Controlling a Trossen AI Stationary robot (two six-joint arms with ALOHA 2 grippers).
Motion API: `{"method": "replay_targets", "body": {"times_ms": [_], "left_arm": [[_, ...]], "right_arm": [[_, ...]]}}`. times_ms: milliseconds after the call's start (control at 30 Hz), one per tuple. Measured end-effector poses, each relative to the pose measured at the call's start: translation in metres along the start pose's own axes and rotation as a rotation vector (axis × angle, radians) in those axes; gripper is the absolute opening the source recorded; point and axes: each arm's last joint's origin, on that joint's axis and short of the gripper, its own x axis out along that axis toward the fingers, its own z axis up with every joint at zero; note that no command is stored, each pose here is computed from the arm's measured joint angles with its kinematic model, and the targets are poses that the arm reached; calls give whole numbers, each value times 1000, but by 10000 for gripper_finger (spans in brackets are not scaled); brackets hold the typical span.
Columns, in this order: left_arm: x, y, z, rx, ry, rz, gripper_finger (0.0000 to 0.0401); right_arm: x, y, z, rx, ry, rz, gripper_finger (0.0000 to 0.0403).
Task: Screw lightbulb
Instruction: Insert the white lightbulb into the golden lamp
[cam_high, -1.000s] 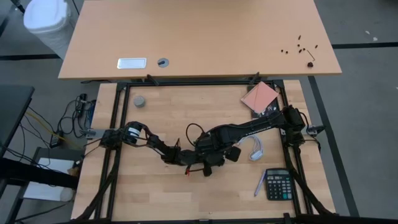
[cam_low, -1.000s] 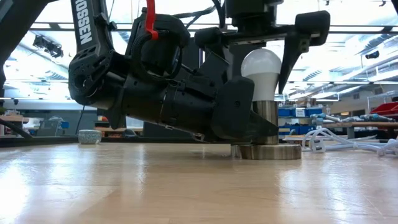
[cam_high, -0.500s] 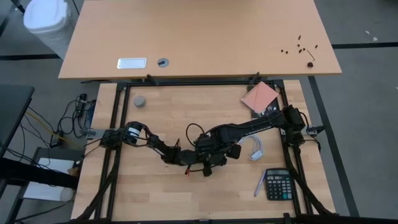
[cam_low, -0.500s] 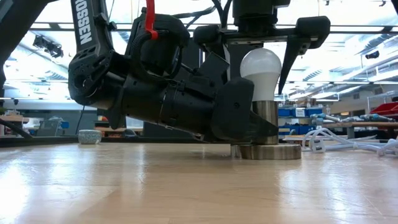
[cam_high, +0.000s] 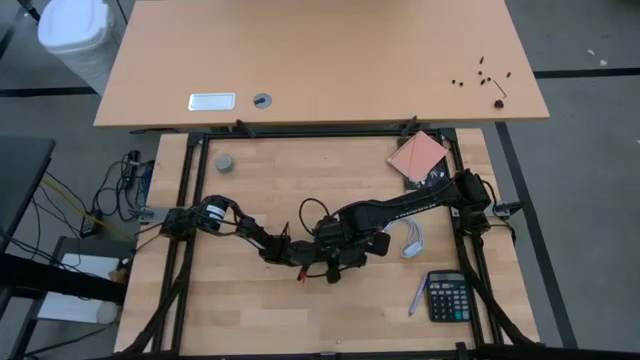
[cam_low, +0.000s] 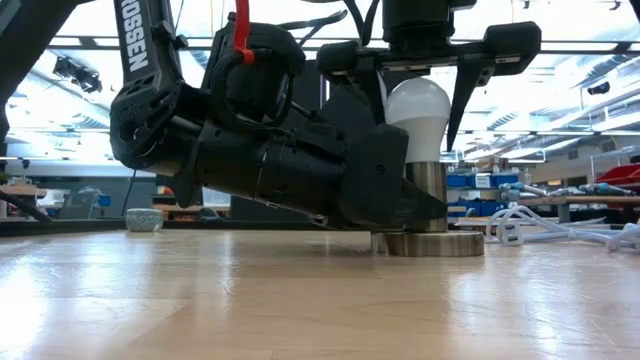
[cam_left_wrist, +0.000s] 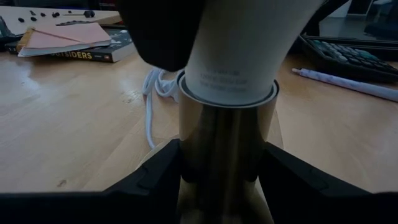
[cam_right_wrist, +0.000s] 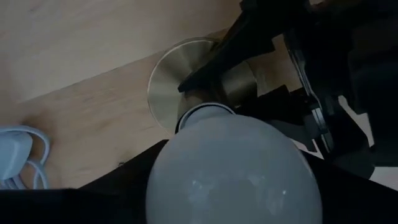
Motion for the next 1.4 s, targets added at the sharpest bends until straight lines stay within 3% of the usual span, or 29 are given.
{"method": "replay_targets", "body": {"times_ms": [133, 267, 700, 1167, 1400], "left_arm": [[0, 0, 0, 0, 0, 0, 193], [0, 0, 0, 0, 0, 0, 193], [0, -1, 0, 0, 0, -9, 193], [0, 0, 0, -6, 0, -7, 193], [0, -1, 0, -15, 0, -6, 193]], "right_arm": [[0, 0, 0, 31, 3, 5, 261], [0, 1, 0, 106, 4, 6, 268], [0, 1, 2, 515, -44, 42, 268], [0, 1, 2, 1143, -38, 58, 278], [1, 0, 3, 1520, -29, 68, 280]]}}
